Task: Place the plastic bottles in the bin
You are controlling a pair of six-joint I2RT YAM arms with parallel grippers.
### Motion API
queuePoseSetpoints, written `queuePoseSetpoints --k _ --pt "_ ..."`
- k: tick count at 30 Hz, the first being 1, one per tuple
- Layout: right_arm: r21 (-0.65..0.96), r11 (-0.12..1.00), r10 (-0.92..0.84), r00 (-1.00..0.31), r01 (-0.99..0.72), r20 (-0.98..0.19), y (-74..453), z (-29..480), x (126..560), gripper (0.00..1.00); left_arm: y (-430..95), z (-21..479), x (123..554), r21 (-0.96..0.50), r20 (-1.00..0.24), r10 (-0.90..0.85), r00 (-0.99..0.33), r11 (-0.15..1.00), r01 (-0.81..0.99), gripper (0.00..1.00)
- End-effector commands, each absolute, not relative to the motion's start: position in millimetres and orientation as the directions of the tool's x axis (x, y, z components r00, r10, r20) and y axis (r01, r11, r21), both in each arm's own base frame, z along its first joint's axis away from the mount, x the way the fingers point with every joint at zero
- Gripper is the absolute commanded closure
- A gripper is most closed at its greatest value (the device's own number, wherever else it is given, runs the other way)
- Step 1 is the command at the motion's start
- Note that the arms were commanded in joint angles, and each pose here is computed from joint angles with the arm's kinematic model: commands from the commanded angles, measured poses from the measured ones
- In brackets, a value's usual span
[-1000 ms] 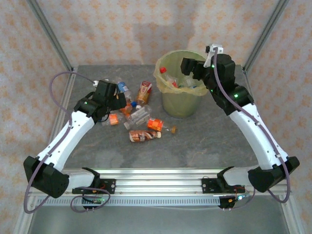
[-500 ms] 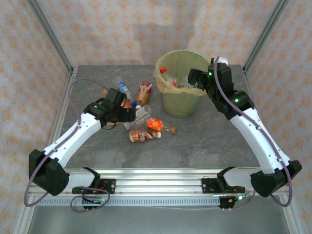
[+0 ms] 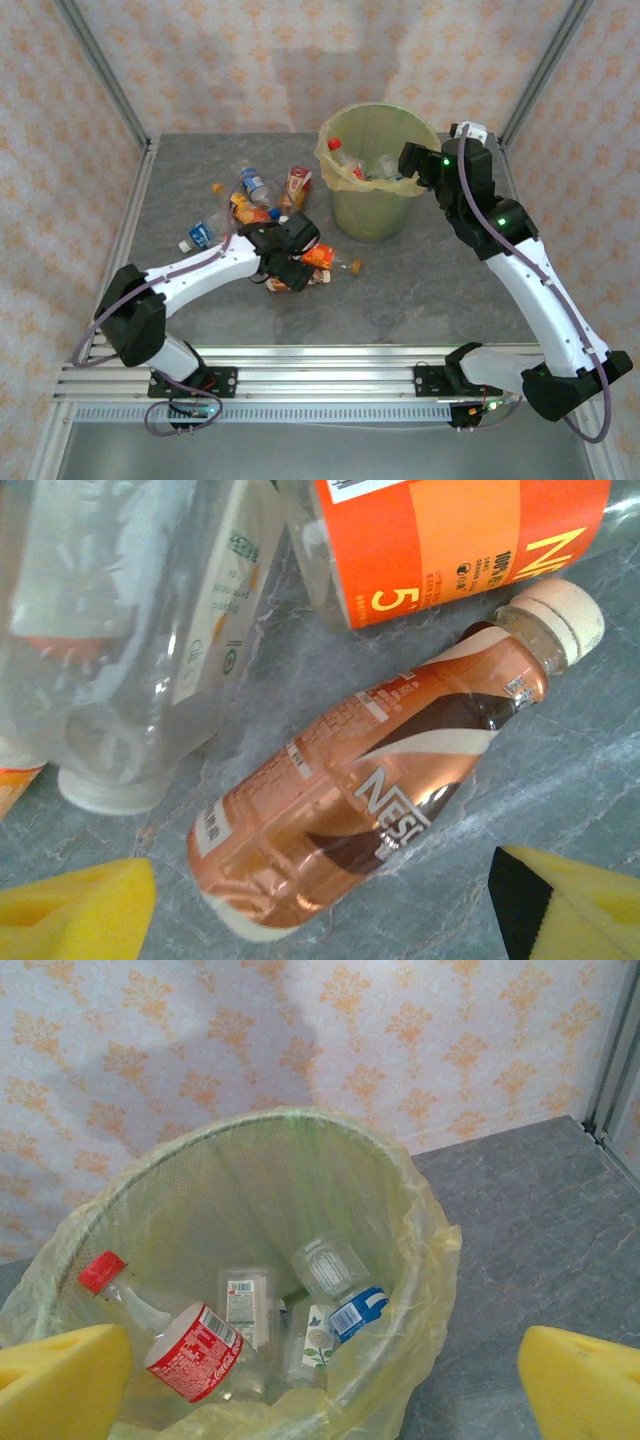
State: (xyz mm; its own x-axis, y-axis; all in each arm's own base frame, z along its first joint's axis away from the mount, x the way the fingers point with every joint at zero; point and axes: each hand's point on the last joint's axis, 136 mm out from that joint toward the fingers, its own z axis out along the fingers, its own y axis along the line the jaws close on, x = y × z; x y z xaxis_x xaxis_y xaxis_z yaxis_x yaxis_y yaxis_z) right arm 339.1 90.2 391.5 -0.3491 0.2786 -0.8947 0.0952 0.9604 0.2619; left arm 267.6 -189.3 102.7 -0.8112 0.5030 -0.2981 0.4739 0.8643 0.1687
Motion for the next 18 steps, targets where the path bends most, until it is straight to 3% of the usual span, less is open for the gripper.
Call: queuePoseSetpoints --k 1,18 --pt "0.263 0.957 0.288 -0.334 0.119 -0.897 84.3 392.9 334.9 0.01 -192.5 109.9 277.4 0.237 -0.303 0.553 -0.776 0.832 0.501 0.11" --pt "0.268 0.957 0.290 -0.313 0.113 -0.905 82.0 395.9 331.2 0.01 -205.5 64.0 274.6 0.237 -0.188 0.574 -0.797 0.814 0.531 0.10"
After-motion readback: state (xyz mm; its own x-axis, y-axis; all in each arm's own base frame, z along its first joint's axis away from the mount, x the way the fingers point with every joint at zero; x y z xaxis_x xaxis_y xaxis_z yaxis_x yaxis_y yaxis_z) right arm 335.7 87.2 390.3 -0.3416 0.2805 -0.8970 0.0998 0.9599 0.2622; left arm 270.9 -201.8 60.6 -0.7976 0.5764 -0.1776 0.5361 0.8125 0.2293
